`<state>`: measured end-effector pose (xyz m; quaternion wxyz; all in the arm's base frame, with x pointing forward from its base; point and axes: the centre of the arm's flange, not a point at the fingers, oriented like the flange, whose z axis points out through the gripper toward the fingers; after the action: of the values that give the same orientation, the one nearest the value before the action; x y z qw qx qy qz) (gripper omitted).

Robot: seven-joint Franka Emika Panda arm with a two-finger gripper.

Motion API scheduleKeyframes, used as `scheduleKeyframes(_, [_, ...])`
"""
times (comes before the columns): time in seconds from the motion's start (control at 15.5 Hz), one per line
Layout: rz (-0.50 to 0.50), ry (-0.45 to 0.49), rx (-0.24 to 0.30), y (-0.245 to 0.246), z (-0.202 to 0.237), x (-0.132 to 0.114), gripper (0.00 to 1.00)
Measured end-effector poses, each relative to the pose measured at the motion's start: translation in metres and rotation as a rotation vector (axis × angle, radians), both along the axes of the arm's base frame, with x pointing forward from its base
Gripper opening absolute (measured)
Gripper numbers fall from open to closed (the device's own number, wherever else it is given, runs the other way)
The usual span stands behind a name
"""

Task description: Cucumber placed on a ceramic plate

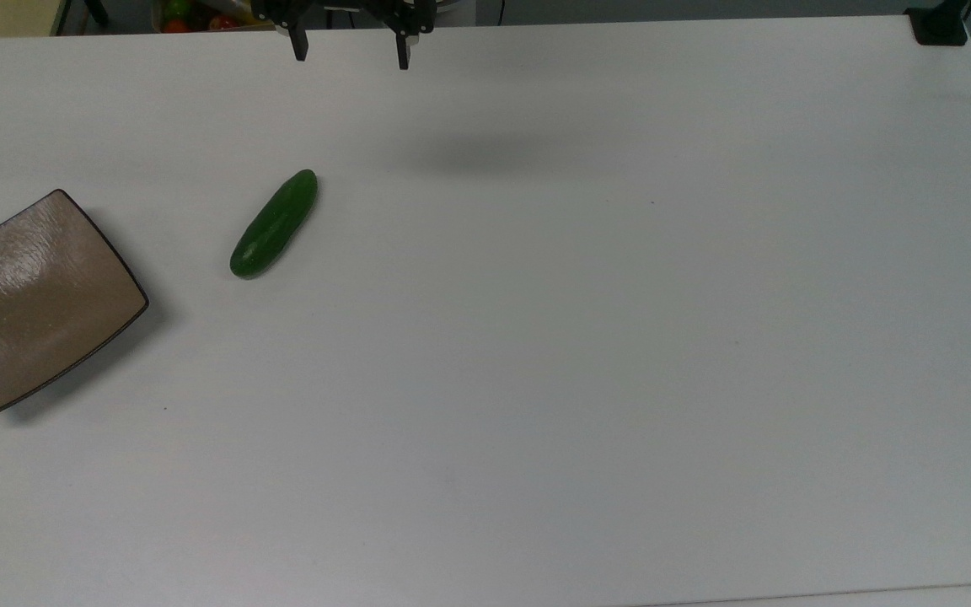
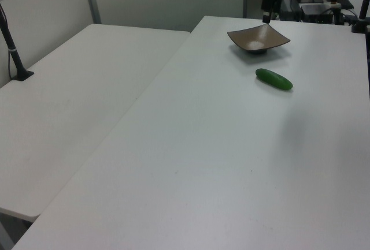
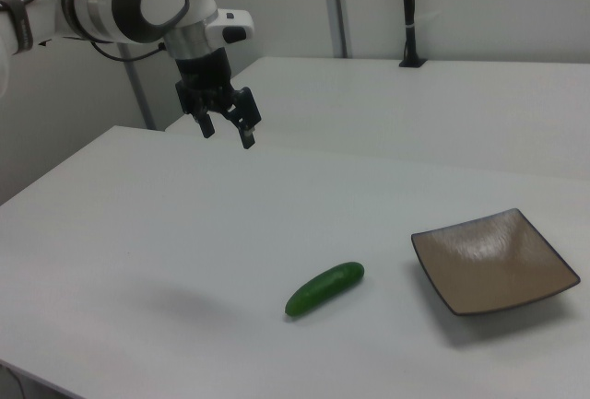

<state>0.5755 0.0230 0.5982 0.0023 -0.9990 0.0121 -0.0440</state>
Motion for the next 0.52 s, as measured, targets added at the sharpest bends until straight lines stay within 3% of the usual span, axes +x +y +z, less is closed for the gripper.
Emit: scheduleKeyframes(0.52, [0.001,-0.007,-0.002,-0.0024,0.0068,-0.0053,1.00])
